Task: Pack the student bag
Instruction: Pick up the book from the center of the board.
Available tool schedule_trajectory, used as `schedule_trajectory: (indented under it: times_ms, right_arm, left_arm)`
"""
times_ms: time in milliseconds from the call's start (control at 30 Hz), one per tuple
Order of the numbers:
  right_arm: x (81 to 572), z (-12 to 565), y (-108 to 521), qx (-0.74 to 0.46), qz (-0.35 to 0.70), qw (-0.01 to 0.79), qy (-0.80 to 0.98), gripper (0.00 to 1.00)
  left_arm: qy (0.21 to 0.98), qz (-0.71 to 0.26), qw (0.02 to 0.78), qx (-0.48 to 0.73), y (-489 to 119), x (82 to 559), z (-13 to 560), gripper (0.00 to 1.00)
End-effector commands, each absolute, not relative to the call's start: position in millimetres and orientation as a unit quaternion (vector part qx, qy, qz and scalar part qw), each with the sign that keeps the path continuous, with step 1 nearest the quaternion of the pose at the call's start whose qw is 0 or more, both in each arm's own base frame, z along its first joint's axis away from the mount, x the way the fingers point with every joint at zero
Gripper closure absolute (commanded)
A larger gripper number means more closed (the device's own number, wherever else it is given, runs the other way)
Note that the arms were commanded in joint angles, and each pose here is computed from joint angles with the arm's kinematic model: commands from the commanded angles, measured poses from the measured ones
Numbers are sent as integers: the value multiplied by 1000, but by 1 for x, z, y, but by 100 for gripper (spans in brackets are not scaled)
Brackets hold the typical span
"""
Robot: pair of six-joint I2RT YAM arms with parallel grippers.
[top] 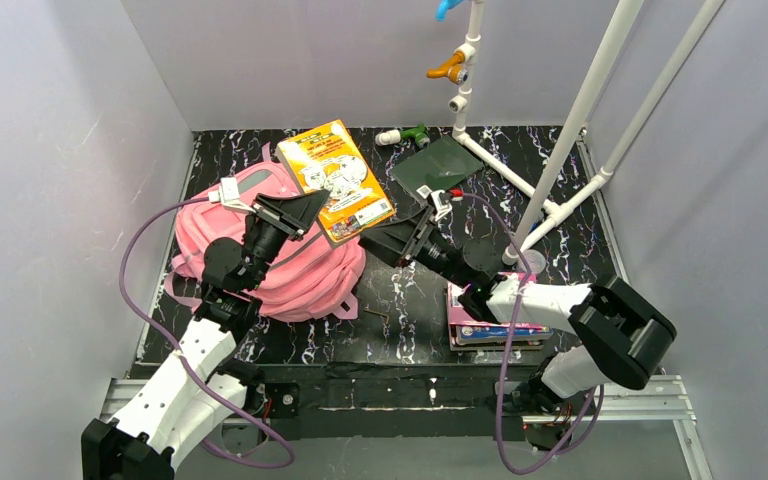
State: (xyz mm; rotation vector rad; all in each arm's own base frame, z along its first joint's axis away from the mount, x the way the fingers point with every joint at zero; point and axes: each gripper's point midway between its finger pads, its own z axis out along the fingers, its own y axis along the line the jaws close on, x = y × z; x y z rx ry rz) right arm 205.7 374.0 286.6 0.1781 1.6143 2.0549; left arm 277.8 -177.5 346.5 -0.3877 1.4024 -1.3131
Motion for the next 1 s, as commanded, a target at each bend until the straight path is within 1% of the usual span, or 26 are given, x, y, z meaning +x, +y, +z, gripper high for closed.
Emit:
schedule_trajectory:
  times_ms: [0,167,233,300,400,467,500,567,667,700,767,833,867,900,967]
  right_arm:
    - [216,347,362,66,778,328,532,2]
    - [231,364,378,89,796,301,518,2]
    - [233,369,381,92,805,293,508,10]
    - [236,370,381,101,807,295,502,23]
    - [241,371,379,113,804,301,501,35]
    - [243,372,379,123,802,301,501,45]
    - [245,371,380,129,801,301,501,48]
    - [252,372,380,151,798,305,497,49]
    - [261,372,384,165,794,308,497,47]
    - [263,373,386,168,794,307,497,49]
    - [266,374,388,170,795,307,495,63]
    - [270,367,388,173,785,313,505,83]
    - [274,359,387,173,774,317,520,90]
    - [277,349,385,172,760,322,538,99]
    - [287,320,374,175,719,340,580,99]
  left_arm:
    - [505,-605,595,-161,-167,266,408,100]
    - [496,-623,579,-174,-170,271,405,100]
    - [498,-623,581,-165,-171,269,406,100]
    - [502,-617,583,-166,-171,269,399,100]
    - [512,-604,581,-188,-166,274,378,100]
    - [518,-599,573,-210,-163,279,362,100]
    - [522,-596,570,-219,-162,282,355,100]
    - [526,-595,566,-223,-164,285,349,100]
    - [526,-593,568,-221,-166,291,348,100]
    - [525,-592,570,-219,-166,293,349,100]
    - [528,-589,574,-213,-168,294,349,100]
    - [542,-578,579,-193,-171,293,342,100]
    - [558,-570,572,-189,-174,292,333,92]
    - [588,-552,559,-191,-175,292,317,77]
    - [654,-497,536,-195,-170,288,280,37]
